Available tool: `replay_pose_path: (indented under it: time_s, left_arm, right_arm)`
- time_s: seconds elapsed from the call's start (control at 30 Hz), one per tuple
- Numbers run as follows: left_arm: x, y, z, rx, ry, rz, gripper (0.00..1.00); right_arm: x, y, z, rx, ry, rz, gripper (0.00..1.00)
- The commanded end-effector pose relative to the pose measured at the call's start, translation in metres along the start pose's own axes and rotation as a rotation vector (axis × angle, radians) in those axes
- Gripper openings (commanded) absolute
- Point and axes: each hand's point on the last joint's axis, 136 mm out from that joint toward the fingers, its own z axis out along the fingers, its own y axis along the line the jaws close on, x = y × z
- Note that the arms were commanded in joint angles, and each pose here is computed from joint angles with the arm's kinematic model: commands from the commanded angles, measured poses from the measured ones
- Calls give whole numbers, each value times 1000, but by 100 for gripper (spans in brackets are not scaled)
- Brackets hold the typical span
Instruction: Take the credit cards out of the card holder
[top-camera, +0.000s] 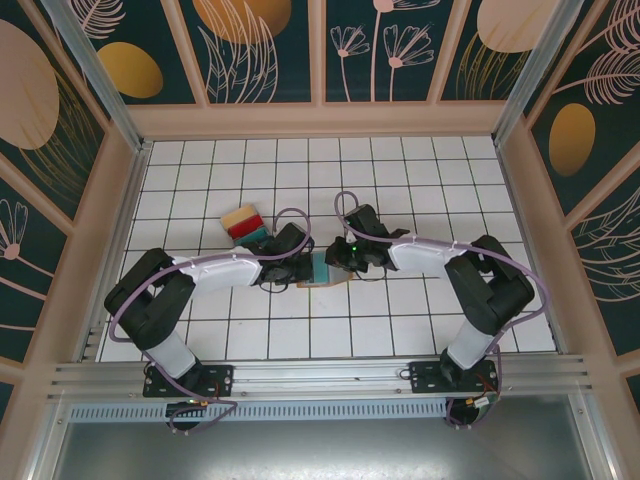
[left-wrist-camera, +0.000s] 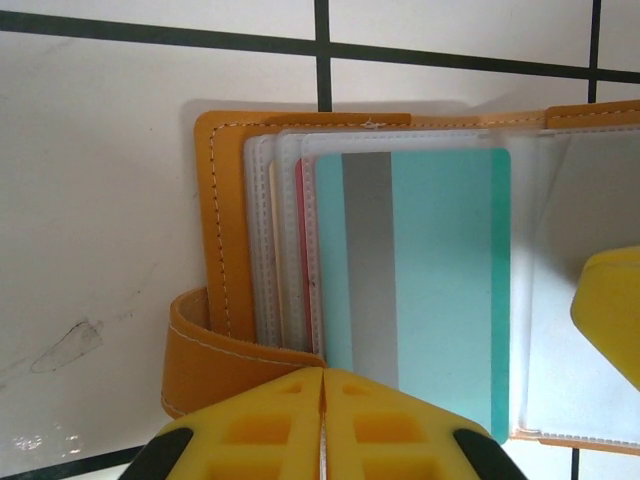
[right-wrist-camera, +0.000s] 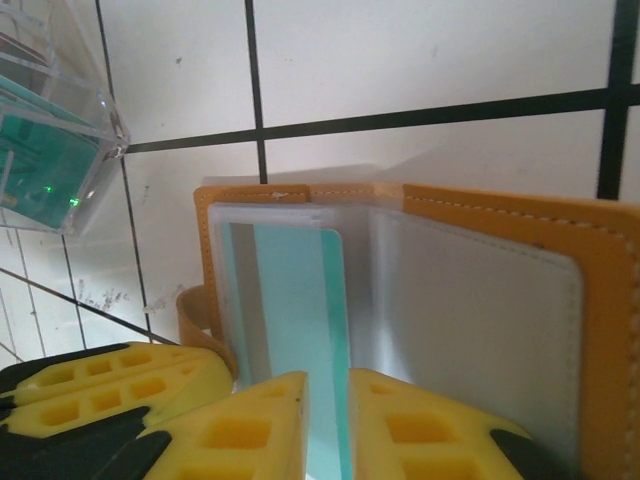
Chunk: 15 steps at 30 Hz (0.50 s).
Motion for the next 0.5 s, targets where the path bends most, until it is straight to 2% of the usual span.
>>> replay_pose_path:
  time_s: [0.0, 0.13, 0.47]
  left_arm:
    - [5, 5, 6, -4, 22, -13, 10]
    - [7, 5, 7, -5, 28, -16, 9]
    - [8, 6, 8, -7, 33, -17, 8]
  right_arm:
    - [4, -1, 6, -26, 19, 16, 16]
    - [7, -6, 9, -13, 32, 25, 13]
    - [13, -17, 15, 20, 56, 37, 15]
